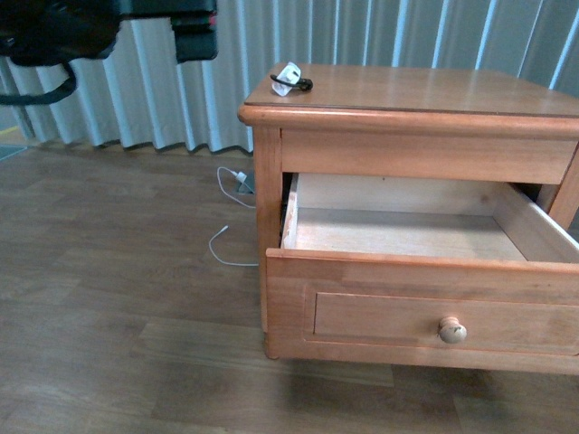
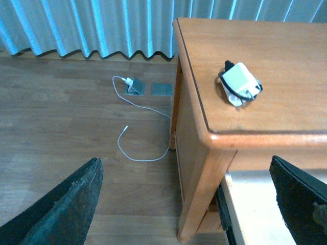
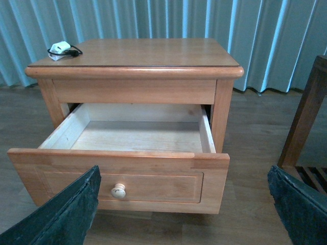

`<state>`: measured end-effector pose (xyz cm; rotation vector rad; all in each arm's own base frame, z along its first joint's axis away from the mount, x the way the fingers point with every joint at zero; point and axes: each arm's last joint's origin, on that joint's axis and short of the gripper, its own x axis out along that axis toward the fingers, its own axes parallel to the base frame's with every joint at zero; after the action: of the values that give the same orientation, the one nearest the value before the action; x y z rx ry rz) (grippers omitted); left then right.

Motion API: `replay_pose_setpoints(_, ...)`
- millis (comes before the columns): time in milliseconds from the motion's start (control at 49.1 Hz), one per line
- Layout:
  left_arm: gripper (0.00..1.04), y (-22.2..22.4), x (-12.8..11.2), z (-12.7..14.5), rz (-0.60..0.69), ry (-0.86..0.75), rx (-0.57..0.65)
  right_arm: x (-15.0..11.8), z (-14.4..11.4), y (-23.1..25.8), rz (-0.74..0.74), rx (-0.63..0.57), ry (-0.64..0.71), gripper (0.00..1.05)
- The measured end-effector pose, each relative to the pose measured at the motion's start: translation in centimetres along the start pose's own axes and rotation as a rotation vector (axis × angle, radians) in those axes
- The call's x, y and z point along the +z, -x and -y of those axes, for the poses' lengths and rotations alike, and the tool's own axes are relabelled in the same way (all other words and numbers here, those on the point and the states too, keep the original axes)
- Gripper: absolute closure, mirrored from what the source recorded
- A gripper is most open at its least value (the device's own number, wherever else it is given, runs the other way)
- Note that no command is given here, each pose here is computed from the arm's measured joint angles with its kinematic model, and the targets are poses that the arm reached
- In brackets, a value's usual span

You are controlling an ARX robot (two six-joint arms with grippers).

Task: Put charger into drawer

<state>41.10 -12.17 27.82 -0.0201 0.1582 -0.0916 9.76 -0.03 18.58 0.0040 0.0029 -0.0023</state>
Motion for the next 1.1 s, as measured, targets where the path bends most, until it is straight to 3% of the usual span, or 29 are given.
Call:
replay_pose_setpoints(469, 0.06, -10.9, 0.2, 6.9, -0.019, -0.005, 0.028, 0.0, 0.0, 0.0, 0.000, 0.000, 0.000, 0.08)
replay_pose_setpoints(978, 0.06, -15.1, -1.8, 8.6, -0.056, -0.036, 0.064, 0.0, 0.0, 0.0, 0.000, 0.000, 0.000, 0.08)
replay_pose_setpoints(1100, 0.32, -15.1, -1.3, 8.6, -0.053, -0.040, 0.064, 0.0, 0.0, 0.0, 0.000, 0.000, 0.000, 0.08)
